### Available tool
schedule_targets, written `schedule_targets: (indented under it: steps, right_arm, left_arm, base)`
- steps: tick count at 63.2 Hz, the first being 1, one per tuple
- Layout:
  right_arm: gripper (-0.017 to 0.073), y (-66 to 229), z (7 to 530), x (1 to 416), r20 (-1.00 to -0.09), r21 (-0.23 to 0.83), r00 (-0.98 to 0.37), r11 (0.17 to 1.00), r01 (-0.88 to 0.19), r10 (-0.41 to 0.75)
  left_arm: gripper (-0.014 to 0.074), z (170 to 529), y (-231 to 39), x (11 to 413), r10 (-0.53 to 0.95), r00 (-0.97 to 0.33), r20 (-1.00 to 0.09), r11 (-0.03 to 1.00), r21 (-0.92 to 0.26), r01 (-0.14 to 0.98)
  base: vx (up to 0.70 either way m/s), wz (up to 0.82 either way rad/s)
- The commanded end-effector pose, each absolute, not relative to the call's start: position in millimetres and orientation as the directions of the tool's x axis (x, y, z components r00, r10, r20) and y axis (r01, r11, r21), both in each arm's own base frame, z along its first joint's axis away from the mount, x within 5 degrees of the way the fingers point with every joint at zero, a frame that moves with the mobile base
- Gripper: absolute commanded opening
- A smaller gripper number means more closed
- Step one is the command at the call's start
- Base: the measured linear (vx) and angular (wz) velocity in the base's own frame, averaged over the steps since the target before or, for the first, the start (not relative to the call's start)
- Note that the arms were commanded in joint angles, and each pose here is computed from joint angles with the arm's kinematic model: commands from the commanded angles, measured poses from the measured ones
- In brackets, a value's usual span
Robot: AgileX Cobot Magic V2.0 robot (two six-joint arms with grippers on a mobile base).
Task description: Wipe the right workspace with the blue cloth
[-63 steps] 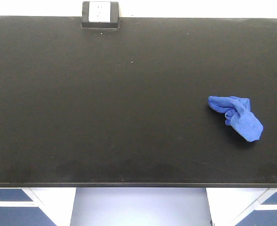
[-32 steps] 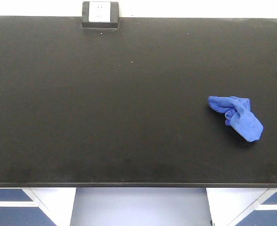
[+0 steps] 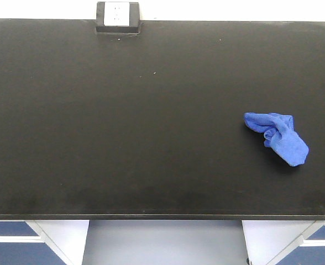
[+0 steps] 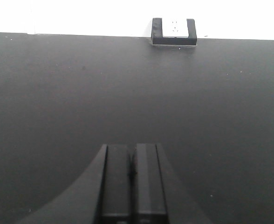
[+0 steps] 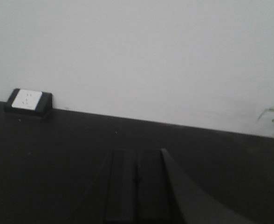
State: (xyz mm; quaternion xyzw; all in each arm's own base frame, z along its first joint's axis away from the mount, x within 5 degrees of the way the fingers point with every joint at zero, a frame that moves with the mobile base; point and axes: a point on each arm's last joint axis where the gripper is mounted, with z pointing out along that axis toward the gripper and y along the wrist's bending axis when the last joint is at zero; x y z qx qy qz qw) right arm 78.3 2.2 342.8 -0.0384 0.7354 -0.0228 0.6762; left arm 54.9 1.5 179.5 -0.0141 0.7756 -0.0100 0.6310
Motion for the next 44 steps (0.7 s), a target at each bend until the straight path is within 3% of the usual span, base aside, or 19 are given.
schedule_targets:
  steps: [1,22,44]
  right_arm:
    - [-0.0008,-1.5,323.5,70.8,-0.997,-0.069,0.032,0.997,0.028,-0.070]
    - [-0.0008,-2.2,197.7,57.0,-0.998,0.015,0.056,0.999,0.038,0.013]
    - [-0.0008,-2.1,194.2,56.8,-0.999,0.030,0.022,0.999,0.037,0.029]
  left_arm:
    - [-0.0006,177.1,0.2,56.0,-0.041,-0.142,-0.989,0.999,-0.042,0.007]
    - [-0.0006,177.1,0.2,56.0,-0.041,-0.142,-0.989,0.999,-0.042,0.007]
    - [-0.0006,177.1,0.2,55.9,-0.041,-0.141,-0.989,0.999,-0.042,0.007]
  base:
    - [0.00,0.00]
    - [0.00,0.00]
    - [0.00,0.00]
